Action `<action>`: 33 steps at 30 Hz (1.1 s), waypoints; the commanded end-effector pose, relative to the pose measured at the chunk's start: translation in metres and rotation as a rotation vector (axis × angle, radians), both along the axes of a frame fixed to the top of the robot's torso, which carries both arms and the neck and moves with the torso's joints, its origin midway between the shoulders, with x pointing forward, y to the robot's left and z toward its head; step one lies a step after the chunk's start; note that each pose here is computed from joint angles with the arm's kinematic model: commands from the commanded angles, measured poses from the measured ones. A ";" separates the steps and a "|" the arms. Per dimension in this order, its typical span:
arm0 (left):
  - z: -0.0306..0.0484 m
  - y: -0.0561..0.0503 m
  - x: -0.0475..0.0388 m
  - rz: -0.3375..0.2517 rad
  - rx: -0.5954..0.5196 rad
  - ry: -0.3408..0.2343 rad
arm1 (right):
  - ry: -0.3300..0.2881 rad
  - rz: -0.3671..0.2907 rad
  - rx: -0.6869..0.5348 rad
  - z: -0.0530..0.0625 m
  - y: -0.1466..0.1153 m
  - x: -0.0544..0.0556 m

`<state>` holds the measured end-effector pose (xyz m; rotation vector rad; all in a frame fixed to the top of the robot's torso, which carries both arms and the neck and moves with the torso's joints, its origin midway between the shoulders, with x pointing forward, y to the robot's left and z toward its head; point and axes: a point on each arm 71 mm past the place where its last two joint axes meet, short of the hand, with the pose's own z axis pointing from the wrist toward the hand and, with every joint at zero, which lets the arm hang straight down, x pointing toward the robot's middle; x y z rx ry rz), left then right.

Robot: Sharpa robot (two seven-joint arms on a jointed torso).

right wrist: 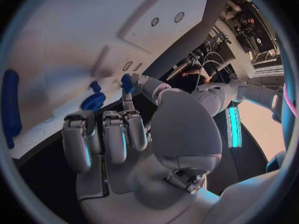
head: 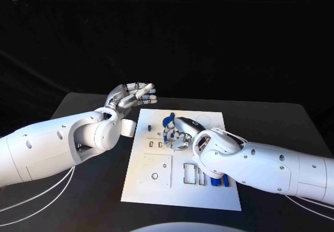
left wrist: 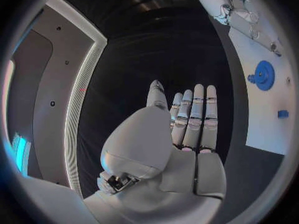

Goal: Assemble the parts on the task board

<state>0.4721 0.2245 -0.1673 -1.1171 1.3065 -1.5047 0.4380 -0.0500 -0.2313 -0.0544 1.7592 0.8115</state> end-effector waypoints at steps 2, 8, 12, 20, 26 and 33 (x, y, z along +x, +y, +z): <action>0.0010 -0.004 -0.0001 -0.022 -0.009 -0.006 | -0.008 0.014 -0.041 -0.005 0.005 -0.002; 0.0008 -0.004 0.0002 -0.023 -0.009 -0.005 | -0.003 0.013 -0.052 -0.010 0.007 -0.001; 0.0007 -0.004 0.0003 -0.023 -0.009 -0.005 | -0.001 0.012 -0.059 -0.011 0.007 -0.001; 0.0007 -0.004 0.0002 -0.027 -0.010 -0.005 | 0.006 0.012 -0.070 -0.015 0.006 -0.001; 0.0008 -0.004 0.0001 -0.029 -0.011 -0.006 | 0.016 0.008 -0.087 -0.017 0.004 0.001; 0.0008 -0.004 0.0001 -0.030 -0.011 -0.005 | 0.016 0.006 -0.089 -0.018 0.003 0.001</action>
